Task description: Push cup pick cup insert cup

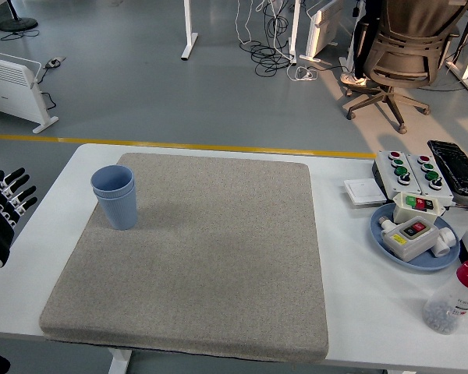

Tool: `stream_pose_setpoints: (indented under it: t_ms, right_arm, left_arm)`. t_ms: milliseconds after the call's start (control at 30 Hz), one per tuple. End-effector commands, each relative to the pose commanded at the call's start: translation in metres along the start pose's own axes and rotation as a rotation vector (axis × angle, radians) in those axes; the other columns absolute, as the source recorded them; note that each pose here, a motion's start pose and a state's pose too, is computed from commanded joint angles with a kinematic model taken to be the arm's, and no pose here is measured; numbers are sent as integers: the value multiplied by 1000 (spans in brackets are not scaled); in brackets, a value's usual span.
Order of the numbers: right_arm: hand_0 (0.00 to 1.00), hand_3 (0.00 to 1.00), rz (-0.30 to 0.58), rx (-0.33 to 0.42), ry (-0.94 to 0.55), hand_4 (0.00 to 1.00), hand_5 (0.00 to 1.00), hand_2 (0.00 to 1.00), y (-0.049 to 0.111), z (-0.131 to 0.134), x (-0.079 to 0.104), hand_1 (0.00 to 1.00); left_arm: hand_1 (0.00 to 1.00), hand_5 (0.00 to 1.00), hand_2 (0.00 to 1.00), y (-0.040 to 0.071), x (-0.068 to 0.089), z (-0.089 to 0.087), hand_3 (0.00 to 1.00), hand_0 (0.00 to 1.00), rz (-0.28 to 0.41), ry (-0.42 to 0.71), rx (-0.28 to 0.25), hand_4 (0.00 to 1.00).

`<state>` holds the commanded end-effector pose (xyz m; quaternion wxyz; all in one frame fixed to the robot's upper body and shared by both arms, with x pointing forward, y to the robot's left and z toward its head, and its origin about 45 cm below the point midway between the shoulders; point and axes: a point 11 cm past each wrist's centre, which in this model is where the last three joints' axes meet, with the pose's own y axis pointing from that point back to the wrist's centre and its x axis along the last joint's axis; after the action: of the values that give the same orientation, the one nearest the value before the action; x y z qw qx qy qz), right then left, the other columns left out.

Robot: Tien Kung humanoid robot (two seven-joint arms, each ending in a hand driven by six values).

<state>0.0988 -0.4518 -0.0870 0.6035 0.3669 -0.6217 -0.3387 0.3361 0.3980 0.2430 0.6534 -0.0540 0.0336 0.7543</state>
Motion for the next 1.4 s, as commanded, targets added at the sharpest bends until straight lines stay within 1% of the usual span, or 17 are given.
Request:
stream_pose_setpoints:
  t_ms: [600, 1400]
  right_arm:
    - [672, 589, -2, 3, -1, 154, 495, 628, 0, -1, -1, 616]
    - [672, 589, -1, 8, -3, 155, 493, 628, 0, -3, 0, 617]
  left_arm:
    - [862, 998, 903, -2, 5, 2, 840, 845, 24, 8, -9, 623]
    - [863, 998, 904, -4, 7, 4, 841, 845, 31, 10, -13, 625]
